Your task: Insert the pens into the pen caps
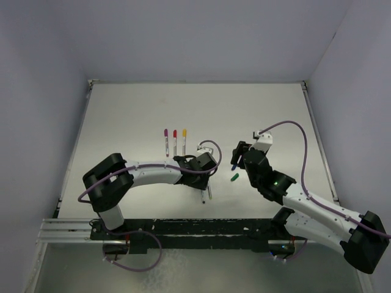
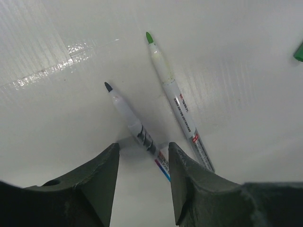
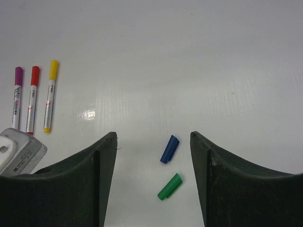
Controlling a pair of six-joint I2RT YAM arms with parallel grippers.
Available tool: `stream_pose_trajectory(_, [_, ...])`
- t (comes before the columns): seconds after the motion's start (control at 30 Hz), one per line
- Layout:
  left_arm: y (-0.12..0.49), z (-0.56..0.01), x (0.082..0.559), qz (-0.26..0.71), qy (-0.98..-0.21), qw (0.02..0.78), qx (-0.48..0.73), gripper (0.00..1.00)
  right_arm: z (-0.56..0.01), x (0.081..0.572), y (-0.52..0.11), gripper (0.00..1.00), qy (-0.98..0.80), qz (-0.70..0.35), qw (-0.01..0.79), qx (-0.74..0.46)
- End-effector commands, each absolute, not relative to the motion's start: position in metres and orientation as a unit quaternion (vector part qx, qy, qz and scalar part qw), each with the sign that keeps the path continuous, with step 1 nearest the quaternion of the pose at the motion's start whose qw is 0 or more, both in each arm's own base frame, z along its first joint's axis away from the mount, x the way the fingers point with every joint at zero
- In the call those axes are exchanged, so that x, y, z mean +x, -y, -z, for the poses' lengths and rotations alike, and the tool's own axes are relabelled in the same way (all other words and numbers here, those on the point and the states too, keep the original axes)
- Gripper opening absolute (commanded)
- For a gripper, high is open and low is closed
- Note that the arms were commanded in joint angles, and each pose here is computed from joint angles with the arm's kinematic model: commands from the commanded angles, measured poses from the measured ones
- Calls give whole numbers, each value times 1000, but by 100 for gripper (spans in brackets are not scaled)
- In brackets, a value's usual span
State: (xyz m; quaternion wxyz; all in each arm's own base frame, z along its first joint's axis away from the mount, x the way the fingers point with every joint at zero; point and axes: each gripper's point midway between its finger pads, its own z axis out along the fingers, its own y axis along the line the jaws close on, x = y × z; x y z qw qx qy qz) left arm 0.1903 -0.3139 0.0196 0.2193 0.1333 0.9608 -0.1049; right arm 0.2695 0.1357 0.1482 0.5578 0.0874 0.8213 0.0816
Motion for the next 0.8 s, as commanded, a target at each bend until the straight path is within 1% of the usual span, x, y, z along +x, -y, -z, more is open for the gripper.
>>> stream_pose_trajectory(0.0, [316, -25, 187, 101, -963, 211, 137, 48, -161, 274, -138, 65, -805, -100, 575, 106])
stream_pose_trajectory(0.2, [290, -14, 168, 69, -971, 176, 148, 43, -162, 275, -138, 65, -803, -101, 577, 108])
stream_pose_trajectory(0.33, [278, -11, 159, 60, -973, 162, 151, 35, -162, 276, -138, 65, -803, -102, 577, 110])
stream_pose_trajectory(0.43, [273, -10, 156, 53, -974, 156, 154, 31, -161, 276, -139, 65, -804, -103, 575, 111])
stream_pose_trajectory(0.6, [270, -7, 150, 44, -974, 148, 165, 29, -161, 277, -140, 65, -804, -103, 575, 111])
stream_pose_trajectory(0.77, [271, 2, 148, 35, -973, 141, 177, 21, -160, 277, -140, 65, -805, -101, 574, 112])
